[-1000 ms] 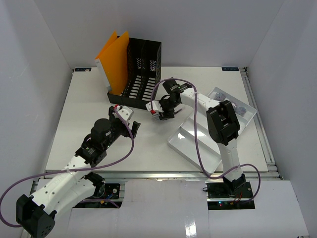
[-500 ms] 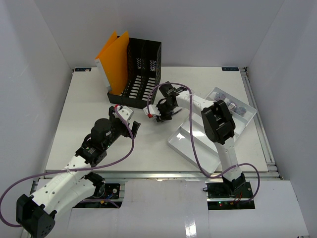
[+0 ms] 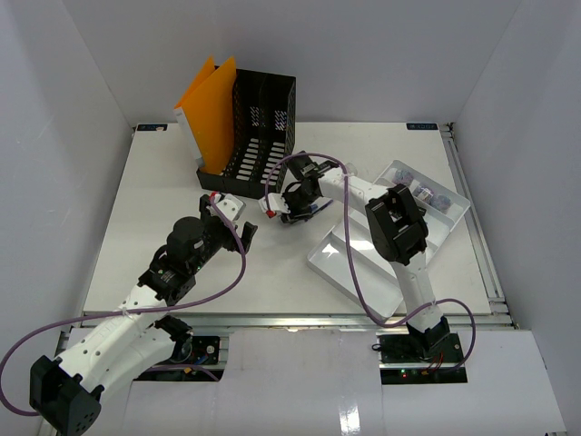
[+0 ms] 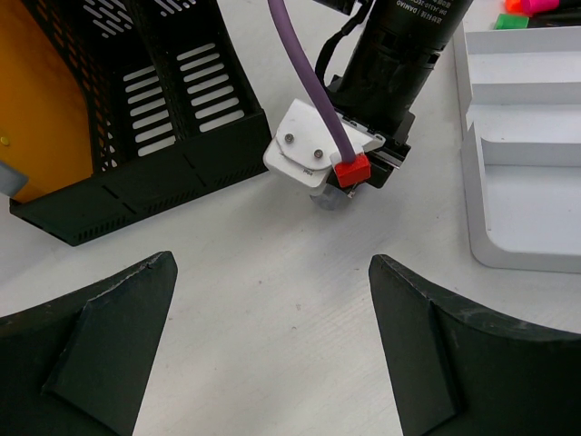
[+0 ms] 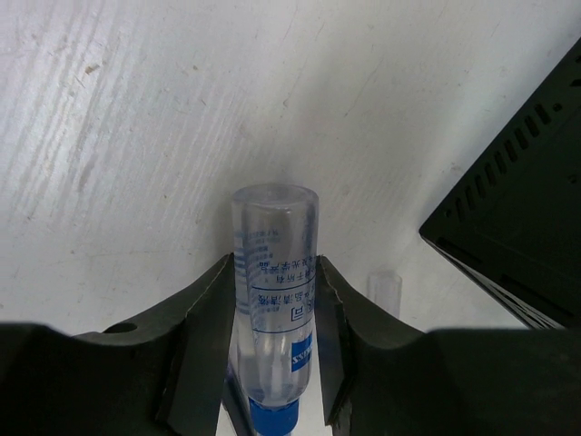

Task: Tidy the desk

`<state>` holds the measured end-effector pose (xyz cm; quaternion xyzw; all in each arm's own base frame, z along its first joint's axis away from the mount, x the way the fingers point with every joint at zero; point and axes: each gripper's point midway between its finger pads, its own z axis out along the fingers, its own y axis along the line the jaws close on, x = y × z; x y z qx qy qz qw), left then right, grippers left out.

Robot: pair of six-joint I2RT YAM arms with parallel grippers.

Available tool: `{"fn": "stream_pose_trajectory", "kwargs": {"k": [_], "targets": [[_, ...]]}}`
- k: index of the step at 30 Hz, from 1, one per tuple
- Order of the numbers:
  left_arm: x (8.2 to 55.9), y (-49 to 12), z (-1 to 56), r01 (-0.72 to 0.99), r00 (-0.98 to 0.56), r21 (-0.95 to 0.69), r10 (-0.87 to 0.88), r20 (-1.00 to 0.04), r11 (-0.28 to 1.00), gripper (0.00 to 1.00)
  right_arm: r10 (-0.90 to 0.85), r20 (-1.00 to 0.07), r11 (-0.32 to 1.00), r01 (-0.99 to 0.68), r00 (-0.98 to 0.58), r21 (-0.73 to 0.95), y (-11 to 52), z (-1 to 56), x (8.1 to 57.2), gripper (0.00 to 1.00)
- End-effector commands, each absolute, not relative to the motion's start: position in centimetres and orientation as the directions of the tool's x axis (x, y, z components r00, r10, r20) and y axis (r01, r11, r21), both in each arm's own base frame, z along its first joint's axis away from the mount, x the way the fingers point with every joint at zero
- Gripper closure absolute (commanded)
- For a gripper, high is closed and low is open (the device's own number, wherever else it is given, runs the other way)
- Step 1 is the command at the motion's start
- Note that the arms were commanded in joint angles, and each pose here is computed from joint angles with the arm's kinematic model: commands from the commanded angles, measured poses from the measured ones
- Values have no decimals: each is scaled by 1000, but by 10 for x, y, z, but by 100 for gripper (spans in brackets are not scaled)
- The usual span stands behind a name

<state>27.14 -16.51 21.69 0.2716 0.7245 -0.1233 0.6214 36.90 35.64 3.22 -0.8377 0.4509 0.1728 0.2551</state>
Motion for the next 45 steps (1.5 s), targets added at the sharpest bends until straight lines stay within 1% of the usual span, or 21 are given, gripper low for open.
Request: {"fn": "stream_pose_trajectory", "kwargs": {"k": [1,7,8,10,14,16,19,21,22,25,27,30,34,35,36,38,40,41,43,45], "targets": [[272,-162,219,536,-72,164,238,-968,828,2,-575,-600,-441,-829,556,-345,378,96,358,83],[271,-160,223,528,-62,166,233,-971,833,2,-533,-659,-345,-848,531,-403,368,179,335,87],[271,-160,224,527,-58,167,231,-971,833,2,-540,-666,-319,-857,514,-404,363,189,332,88],[270,-159,226,526,-55,164,226,-973,834,2,-583,-687,-233,-900,433,-369,349,202,328,89],[269,-160,229,530,-48,161,219,-975,833,2,-685,-705,-2,-968,186,-253,302,193,335,90],[268,-161,232,537,-42,158,213,-976,829,2,-720,-694,165,-968,14,-190,269,179,343,88],[266,-163,232,546,-42,154,210,-977,824,2,-693,-688,392,-914,-216,-108,204,163,363,86],[266,-164,232,551,-40,152,208,-977,821,2,-657,-676,486,-873,-333,-42,170,145,364,86],[265,-164,233,553,-40,151,207,-978,819,2,-645,-680,509,-860,-348,-42,160,146,367,86],[265,-165,231,557,-45,147,207,-977,817,2,-623,-662,572,-820,-417,-22,129,120,363,85],[265,-165,230,558,-48,146,207,-977,817,2,-618,-648,591,-807,-445,-9,120,110,361,82],[262,-172,224,595,-59,138,213,-975,792,2,-621,-625,614,-789,-473,-13,111,94,360,76],[260,-179,218,624,-78,121,215,-974,772,2,-613,-599,640,-768,-514,5,103,77,359,70],[260,-181,217,632,-83,114,213,-973,766,2,-612,-594,646,-763,-522,5,101,74,359,67],[259,-185,215,648,-93,101,210,-973,755,2,-610,-591,651,-759,-527,4,99,72,358,61],[256,-195,212,684,-114,62,191,-975,726,2,-606,-597,656,-755,-526,0,98,73,358,47],[249,-211,208,741,-149,2,168,-974,671,2,-591,-623,655,-756,-512,0,100,83,357,33],[246,-220,206,768,-178,-38,155,-972,639,2,-583,-643,649,-761,-497,-1,103,91,358,28],[246,-237,206,802,-214,-95,136,-967,589,4,-556,-682,644,-765,-476,8,108,107,358,26],[251,-255,204,823,-278,-170,124,-952,542,10,-520,-730,631,-776,-443,21,115,127,358,26]]}}
